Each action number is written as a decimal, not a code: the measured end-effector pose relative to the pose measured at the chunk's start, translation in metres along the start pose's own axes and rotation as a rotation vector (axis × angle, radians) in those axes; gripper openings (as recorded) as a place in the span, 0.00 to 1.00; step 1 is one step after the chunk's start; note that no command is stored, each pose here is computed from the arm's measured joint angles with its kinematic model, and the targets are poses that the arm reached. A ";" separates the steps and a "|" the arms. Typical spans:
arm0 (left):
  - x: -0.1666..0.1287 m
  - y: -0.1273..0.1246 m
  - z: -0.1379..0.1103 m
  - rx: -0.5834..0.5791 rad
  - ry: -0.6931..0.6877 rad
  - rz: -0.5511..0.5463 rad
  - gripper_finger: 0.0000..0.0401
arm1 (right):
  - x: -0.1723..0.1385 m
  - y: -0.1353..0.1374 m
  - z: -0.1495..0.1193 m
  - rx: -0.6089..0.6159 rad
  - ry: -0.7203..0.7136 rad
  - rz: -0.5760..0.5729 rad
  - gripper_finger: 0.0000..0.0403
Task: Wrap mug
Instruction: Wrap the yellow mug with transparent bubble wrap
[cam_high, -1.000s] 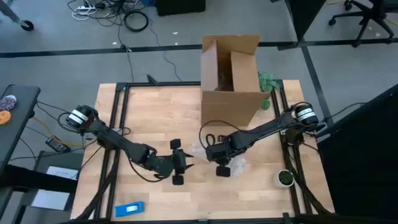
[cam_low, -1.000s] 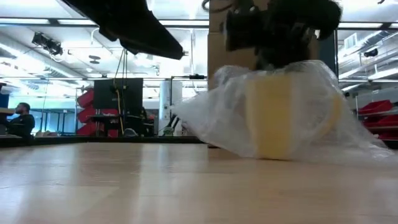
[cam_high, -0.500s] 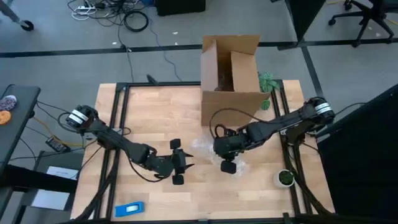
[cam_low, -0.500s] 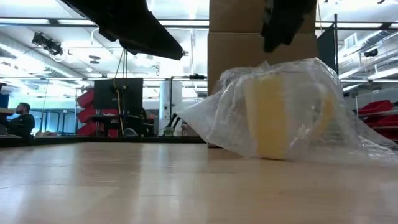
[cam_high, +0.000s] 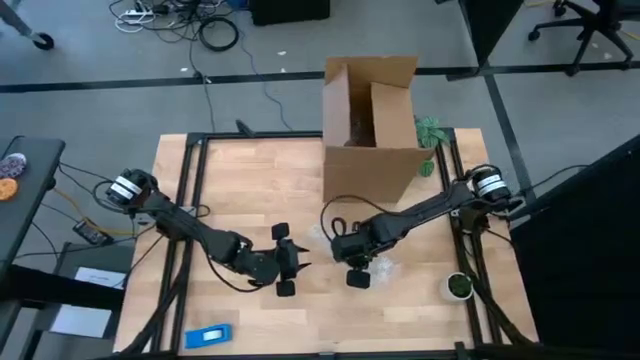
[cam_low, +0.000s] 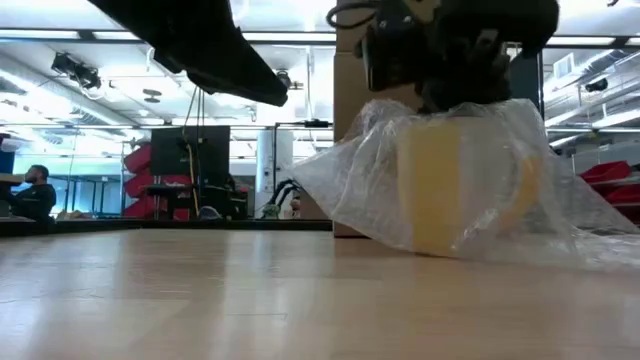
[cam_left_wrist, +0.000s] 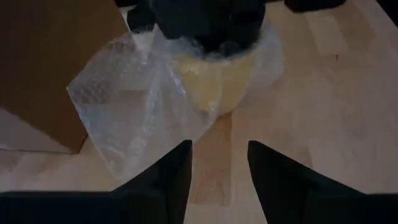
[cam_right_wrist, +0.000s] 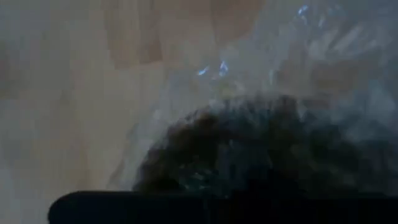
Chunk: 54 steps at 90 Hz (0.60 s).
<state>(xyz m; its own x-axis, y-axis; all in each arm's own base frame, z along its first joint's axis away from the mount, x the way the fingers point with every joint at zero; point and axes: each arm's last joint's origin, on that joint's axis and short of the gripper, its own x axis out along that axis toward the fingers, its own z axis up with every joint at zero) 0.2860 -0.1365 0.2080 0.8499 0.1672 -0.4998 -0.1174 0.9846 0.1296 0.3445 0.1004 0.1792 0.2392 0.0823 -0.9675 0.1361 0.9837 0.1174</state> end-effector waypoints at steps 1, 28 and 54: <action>0.000 0.000 0.000 0.001 0.001 0.000 0.35 | -0.001 0.000 0.000 0.000 -0.001 0.000 0.00; 0.000 -0.001 0.000 0.003 0.002 -0.002 0.35 | -0.067 0.002 0.006 -0.022 -0.166 0.027 0.00; -0.001 -0.001 0.000 0.000 0.001 -0.002 0.35 | -0.110 0.008 -0.016 0.045 -0.208 0.077 0.00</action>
<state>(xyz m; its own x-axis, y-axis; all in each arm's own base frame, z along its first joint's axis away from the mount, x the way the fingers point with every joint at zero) 0.2854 -0.1373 0.2078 0.8496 0.1649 -0.5010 -0.1157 0.9850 0.1281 0.3044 0.1021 0.2826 0.4434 0.1180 -0.8885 0.1508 0.9673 0.2038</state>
